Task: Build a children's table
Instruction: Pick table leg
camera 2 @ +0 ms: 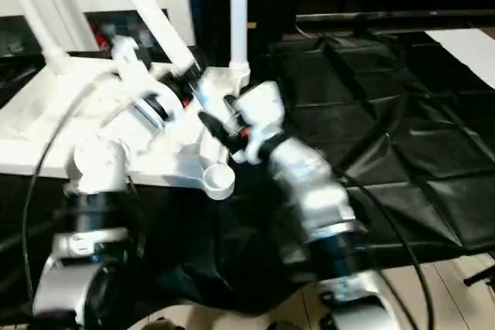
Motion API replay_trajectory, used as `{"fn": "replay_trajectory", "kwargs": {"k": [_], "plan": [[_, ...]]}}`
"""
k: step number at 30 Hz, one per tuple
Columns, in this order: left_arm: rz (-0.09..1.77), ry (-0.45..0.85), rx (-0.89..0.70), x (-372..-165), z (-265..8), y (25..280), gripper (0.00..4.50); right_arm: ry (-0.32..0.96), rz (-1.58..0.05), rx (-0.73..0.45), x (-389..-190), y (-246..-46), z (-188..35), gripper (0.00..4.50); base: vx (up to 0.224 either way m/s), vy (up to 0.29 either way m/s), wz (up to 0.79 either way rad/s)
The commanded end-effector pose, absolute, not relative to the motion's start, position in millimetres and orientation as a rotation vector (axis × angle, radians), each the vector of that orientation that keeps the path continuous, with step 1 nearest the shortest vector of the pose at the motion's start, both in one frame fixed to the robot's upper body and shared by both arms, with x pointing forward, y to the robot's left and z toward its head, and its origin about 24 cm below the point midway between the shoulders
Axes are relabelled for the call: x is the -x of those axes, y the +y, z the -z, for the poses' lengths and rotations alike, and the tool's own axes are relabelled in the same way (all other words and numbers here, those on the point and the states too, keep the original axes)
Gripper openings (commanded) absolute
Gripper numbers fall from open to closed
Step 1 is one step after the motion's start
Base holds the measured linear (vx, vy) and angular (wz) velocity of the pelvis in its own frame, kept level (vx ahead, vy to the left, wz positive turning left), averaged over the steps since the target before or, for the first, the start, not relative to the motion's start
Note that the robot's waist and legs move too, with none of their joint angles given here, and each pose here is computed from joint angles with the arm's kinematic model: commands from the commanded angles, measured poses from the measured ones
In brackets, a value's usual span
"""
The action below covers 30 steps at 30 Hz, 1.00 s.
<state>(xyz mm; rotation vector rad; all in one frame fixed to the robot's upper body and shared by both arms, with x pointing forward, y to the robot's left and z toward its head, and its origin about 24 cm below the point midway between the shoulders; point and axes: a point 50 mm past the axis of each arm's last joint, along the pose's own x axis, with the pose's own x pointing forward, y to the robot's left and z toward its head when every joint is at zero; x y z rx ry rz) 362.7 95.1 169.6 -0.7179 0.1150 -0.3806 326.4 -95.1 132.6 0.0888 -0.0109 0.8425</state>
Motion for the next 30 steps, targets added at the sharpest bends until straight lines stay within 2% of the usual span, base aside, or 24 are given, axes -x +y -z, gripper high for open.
{"fn": "replay_trajectory", "kwargs": {"k": [1,2,3,5,8,11,14,21,23,27,30], "plan": [[0.393,0.089,0.681,-365,-176,95,1.84,0.032,-0.849,-0.161,-330.6,-117.5,-145,3.01,0.0,0.0,0.0],[0.401,0.088,0.667,-364,-177,95,1.84,0.061,-0.86,-0.217,-331.9,-131.4,-150,3.01,0.0,0.0,0.0],[0.401,0.088,0.667,-364,-177,95,1.84,0.061,-0.86,-0.217,-331.9,-131.4,-150,3.01,0.0,0.0,0.0],[0.412,0.086,0.643,-365,-178,94,1.84,0.051,-0.867,-0.271,-334.5,-147.2,-157,3.01,0.0,0.0,0.0],[0.419,0.086,0.631,-366,-178,93,1.84,0.099,-0.905,-0.334,-333.4,-159.4,-154,3.01,0.0,0.0,0.0],[0.422,0.088,0.63,-366,-178,92,1.84,0.125,-0.904,-0.333,-334.1,-160.7,-152,3.01,0.0,0.0,0.0],[0.44,0.085,0.623,-367,-180,88,1.84,0.205,-0.945,-0.282,-332.6,-155.1,-148,3.01,0.0,0.0,0.0],[0.492,0.088,0.605,-366,-182,82,1.84,0.217,-0.965,-0.255,-336.1,-147.6,-149,3.01,0.0,0.0,0.0],[0.556,0.084,0.561,-363,-183,78,1.84,0.22,-0.977,-0.253,-336.9,-146.8,-151,3.01,0.0,0.0,0.0],[0.708,0.059,0.372,-355,-184,73,1.84,0.218,-1.019,-0.23,-335.0,-147.2,-154,3.01,0.0,0.0,0.0],[0.798,0.055,0.373,-351,-188,73,1.84,0.238,-1.048,-0.202,-333.6,-147.8,-154,3.01,0.0,0.0,0.0]]}}
